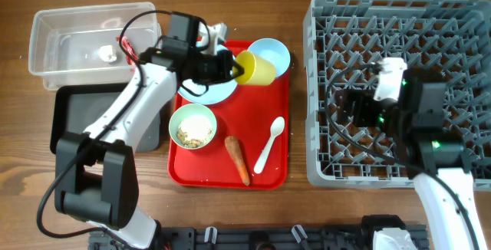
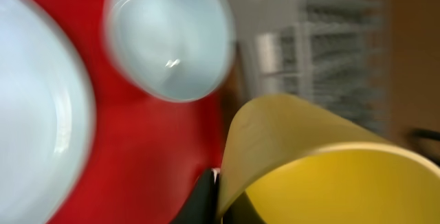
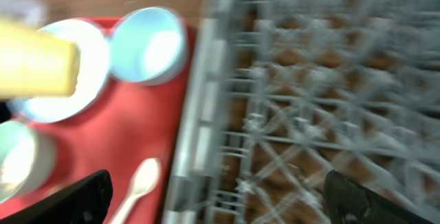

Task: Sort waste into correct bins and load items into the dishwasher rack
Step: 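Grasp the yellow cup with the left gripper and lift it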

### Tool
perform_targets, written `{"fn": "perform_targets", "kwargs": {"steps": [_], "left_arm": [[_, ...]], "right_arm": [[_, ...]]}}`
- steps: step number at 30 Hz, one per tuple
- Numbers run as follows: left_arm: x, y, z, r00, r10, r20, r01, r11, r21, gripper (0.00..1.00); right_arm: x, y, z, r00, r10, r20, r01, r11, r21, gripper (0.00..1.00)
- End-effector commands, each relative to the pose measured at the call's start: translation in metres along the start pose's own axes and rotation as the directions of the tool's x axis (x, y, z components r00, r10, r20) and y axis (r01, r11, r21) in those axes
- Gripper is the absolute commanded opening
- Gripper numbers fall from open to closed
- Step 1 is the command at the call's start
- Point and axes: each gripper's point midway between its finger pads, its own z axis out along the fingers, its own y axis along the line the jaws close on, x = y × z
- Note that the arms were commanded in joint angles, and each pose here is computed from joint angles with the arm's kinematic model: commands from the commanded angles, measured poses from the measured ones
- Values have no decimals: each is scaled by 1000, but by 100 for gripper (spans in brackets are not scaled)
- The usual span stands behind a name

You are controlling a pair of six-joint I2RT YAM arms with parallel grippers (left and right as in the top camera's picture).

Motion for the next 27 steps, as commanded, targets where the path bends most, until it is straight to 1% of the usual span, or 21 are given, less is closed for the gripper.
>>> {"fn": "perform_targets", "kwargs": {"steps": [1,3,7,8,12,15,21,23,27], "left_arm": [[13,-70,-20,994,40,-98,-2,933,360,4],[16,-78,-21,992,41,-117,9,920,392,4],[21,-86,-17,989,34,-142,26,915,402,4],[23,-90,-16,988,47,-148,19,910,415,4],[26,-107,-13,984,56,-169,27,891,453,4],[27,-116,-10,983,58,-175,31,885,465,4],[33,-135,-7,976,54,-211,60,865,499,4],[33,-137,-6,976,58,-211,58,863,502,4],[33,-137,-6,976,57,-211,58,863,502,4]], "right_arm": [[-7,64,1,994,-105,22,105,912,-396,100],[-10,89,-2,989,-141,55,147,816,-559,100],[-17,111,-6,983,-147,107,179,680,-711,100],[-19,113,-6,982,-147,118,186,661,-726,100],[-24,117,-3,977,-150,149,210,612,-763,100],[-27,123,-8,971,-153,183,238,558,-795,99],[-36,130,-20,949,-168,265,314,489,-814,99],[-36,133,-25,945,-168,280,326,460,-826,96],[-36,134,-25,945,-167,280,326,455,-829,81]]}}
